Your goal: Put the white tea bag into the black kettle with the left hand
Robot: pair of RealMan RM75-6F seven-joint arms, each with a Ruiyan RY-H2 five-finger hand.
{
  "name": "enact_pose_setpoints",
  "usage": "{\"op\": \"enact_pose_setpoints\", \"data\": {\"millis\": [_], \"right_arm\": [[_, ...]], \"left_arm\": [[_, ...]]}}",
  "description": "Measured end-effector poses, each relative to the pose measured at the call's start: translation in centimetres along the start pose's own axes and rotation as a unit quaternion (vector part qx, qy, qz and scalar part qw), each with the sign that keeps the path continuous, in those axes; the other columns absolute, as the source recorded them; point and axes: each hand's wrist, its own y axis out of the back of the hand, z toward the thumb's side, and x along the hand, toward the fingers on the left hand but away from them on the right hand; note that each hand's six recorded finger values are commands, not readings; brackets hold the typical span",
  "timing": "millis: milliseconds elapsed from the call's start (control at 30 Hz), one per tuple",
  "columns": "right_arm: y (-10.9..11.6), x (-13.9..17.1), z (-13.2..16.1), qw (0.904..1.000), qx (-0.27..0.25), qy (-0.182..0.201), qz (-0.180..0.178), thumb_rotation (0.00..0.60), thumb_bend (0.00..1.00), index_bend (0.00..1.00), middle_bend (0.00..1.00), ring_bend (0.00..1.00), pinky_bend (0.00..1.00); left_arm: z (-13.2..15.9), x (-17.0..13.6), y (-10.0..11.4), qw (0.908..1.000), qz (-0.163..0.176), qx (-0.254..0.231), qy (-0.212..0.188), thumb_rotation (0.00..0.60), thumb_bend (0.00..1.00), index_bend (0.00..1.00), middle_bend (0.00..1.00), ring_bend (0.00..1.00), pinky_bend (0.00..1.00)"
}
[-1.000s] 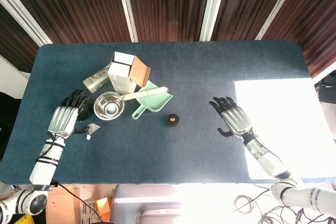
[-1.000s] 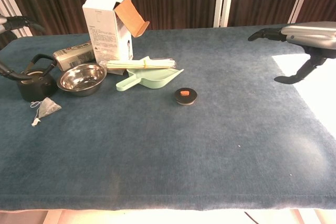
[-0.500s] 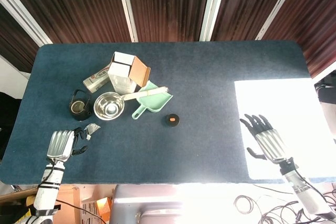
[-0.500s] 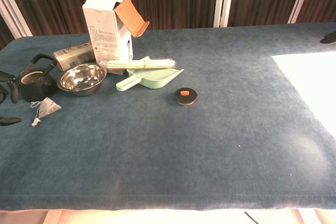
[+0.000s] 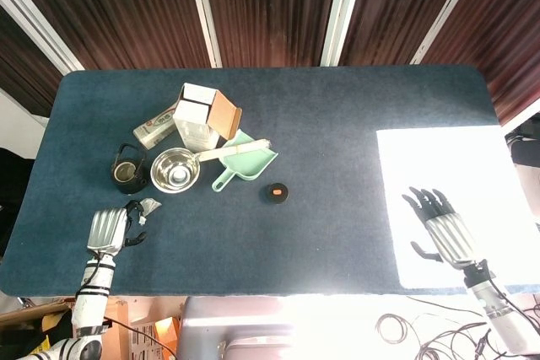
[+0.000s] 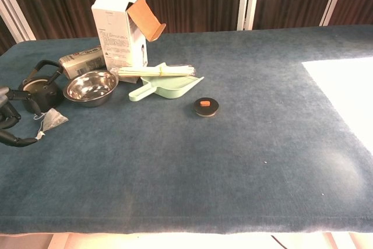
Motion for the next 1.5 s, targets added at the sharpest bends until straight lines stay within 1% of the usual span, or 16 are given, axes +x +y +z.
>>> {"op": "enact_pose_setpoints", "data": {"millis": [100,267,467,600,800,967,1167,1500], "right_arm": [[0.1,0.1,-0.1,1.0,0.0,-0.001,-0.001,0.6,0.26,0.0,0.0,0.0,0.0],[0.0,0.0,-0.3,1.0,-0.001,-0.004,0.0,0.6,0.26,0.0,0.0,0.0,0.0],[0.0,0.1,-0.3,1.0,-0.001,-0.003,0.001,0.6,0.26,0.0,0.0,0.0,0.0],[0.0,0.1,-0.4,1.0,-0.002,-0.005,0.0,0.6,0.26,0.0,0.0,0.0,0.0],[-0.1,0.1,-0.6,1.0,-0.005,-0.005,0.001,0.6,0.26,0.0,0.0,0.0,0.0],[-0.1,0.2,-0.8,1.0,-0.006,-0.007,0.001,0.6,0.26,0.0,0.0,0.0,0.0],[0.1,0.4,-1.1,0.9999,-0.009,-0.01,-0.002,0.6,0.26,0.0,0.0,0.0,0.0],[0.2,0.6,-1.3,0.9999,-0.012,-0.011,-0.003,0.6,0.26,0.0,0.0,0.0,0.0]], "left_arm": [[-0.2,0.4,-0.7,1.0,-0.002,0.007,0.006,0.6,0.19,0.47,1.0,1.0,1.0],[-0.3,0.9,-1.5,0.9999,0.0,0.015,0.006,0.6,0.26,0.49,1.0,1.0,1.0],[0.1,1.2,-2.3,0.9997,0.002,0.025,-0.003,0.6,0.26,0.51,1.0,1.0,1.0],[0.4,1.1,-2.9,0.9996,-0.004,0.027,-0.004,0.6,0.26,0.51,1.0,1.0,1.0],[0.2,1.3,-3.3,0.9993,-0.002,0.037,-0.001,0.6,0.27,0.51,1.0,1.0,1.0],[0.0,1.5,-3.4,0.9987,0.009,0.051,0.002,0.6,0.28,0.51,1.0,1.0,1.0],[-0.3,1.7,-3.7,0.9983,0.008,0.057,0.007,0.6,0.34,0.51,1.0,1.0,1.0],[-0.6,1.6,-3.9,0.9974,0.01,0.071,0.008,0.6,0.35,0.51,1.0,1.0,1.0]]}}
